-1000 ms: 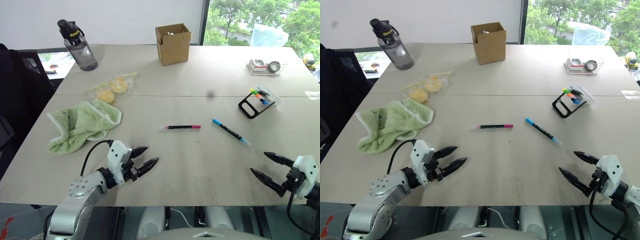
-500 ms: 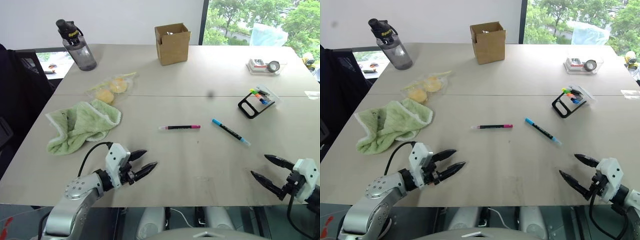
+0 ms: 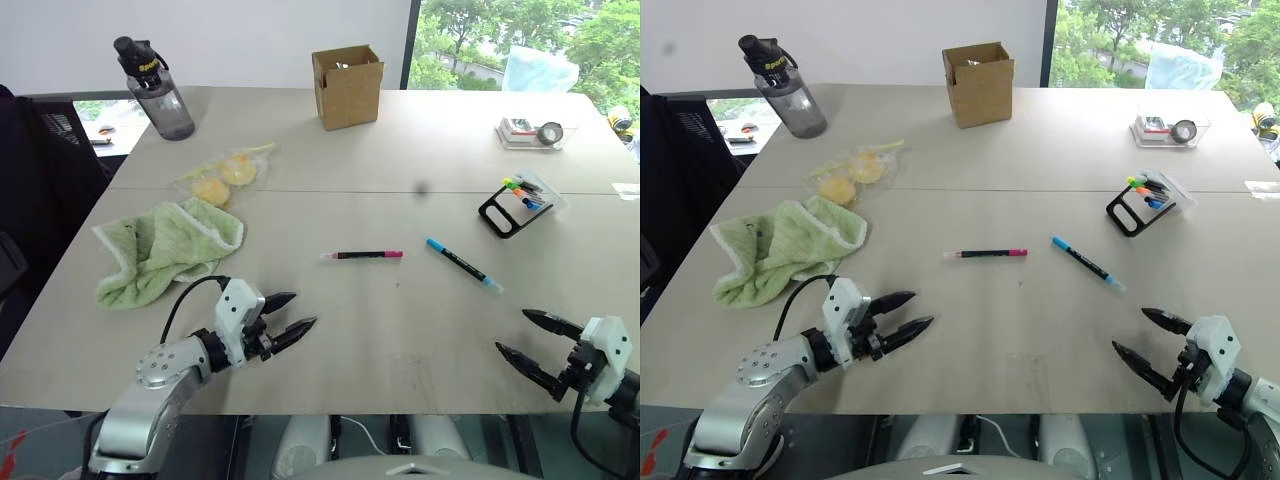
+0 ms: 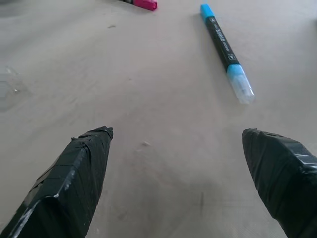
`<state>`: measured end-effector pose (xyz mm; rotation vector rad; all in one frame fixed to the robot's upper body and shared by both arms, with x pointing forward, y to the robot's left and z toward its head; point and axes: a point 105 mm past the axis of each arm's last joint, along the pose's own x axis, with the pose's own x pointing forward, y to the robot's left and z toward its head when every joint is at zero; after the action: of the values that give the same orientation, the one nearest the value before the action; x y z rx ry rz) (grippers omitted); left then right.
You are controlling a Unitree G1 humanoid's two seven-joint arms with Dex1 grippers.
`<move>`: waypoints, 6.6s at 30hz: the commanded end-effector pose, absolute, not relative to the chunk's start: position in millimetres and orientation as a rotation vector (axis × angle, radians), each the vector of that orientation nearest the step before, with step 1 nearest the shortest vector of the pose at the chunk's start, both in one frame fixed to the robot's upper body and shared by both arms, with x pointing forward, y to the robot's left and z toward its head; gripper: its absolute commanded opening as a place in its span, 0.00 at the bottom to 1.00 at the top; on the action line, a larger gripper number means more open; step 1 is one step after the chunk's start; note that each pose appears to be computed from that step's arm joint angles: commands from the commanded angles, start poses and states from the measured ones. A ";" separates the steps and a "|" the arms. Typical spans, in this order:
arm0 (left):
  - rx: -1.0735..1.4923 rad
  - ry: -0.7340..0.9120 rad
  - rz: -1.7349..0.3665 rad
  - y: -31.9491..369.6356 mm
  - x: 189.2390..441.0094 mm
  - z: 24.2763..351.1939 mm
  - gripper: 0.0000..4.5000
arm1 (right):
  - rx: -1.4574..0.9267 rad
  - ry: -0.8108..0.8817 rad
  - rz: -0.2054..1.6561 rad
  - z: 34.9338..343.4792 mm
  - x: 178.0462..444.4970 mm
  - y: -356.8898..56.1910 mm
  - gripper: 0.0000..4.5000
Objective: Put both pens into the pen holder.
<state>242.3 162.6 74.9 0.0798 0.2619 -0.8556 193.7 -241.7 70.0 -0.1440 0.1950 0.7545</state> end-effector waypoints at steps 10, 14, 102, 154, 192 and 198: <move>0.151 0.188 -1.121 134.6 285.3 96.9 0.98 | -0.132 0.061 0.884 120.7 209.1 -193.2 1.00; 0.258 0.160 -1.188 125.5 310.7 97.0 0.98 | -0.140 0.097 0.904 123.7 212.6 -180.9 1.00; 0.115 -0.024 -1.235 62.8 316.5 208.3 0.90 | -0.860 -0.208 0.695 306.9 315.8 -187.5 0.03; 0.159 0.091 -1.220 84.8 306.3 175.4 0.92 | -0.454 0.194 0.865 165.3 302.9 -203.1 0.99; -0.712 0.027 -1.144 72.1 297.8 199.6 0.92 | 0.038 -0.016 1.012 162.8 284.4 -141.9 0.01; -0.945 -0.014 -1.164 62.0 294.2 216.3 0.92 | 0.162 -0.132 1.150 194.1 269.1 -100.3 0.01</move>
<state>297.3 61.7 205.1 -0.9245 0.0187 -1.1390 275.2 -106.2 177.7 0.1628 -0.0705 1.1183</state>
